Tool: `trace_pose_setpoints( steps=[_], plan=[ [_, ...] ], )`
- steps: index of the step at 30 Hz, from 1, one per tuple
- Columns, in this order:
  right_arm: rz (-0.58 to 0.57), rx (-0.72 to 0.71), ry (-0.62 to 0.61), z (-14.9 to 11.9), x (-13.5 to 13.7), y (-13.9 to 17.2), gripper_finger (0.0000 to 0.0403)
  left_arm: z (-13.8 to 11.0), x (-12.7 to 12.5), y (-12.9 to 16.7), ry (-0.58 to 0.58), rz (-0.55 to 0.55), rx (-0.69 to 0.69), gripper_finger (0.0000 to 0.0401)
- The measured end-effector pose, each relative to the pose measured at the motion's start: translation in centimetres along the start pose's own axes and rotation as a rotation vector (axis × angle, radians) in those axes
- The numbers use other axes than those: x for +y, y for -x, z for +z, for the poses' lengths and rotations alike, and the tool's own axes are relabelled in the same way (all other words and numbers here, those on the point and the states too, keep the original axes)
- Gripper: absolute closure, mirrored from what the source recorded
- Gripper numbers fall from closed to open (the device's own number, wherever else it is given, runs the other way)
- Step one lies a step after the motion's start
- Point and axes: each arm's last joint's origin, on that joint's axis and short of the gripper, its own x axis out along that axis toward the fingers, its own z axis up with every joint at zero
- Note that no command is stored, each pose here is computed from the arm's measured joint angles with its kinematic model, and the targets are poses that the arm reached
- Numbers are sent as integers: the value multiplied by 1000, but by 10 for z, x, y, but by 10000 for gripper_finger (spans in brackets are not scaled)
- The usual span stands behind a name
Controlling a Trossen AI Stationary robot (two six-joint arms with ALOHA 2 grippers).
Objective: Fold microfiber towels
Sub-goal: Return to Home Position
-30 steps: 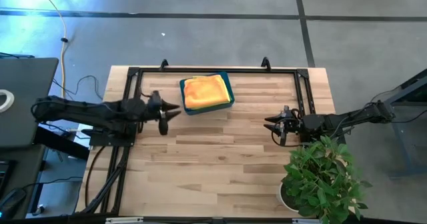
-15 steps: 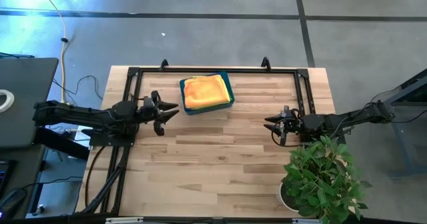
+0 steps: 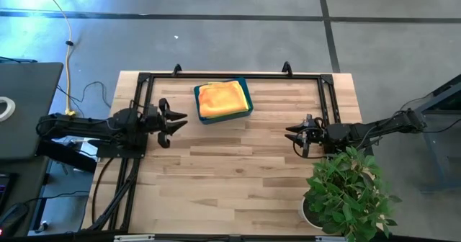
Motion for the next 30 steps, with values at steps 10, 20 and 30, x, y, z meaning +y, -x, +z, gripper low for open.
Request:
trace_pose_setpoints(
  steps=[10,20,30],
  plan=[
    [0,0,0,0,0,0,256,-23,-1,4,30,-34,-12,288],
    [0,0,0,0,0,0,256,-31,1,8,19,28,-61,288],
    [0,0,0,0,0,0,256,-57,18,13,126,488,106,288]
  ],
)
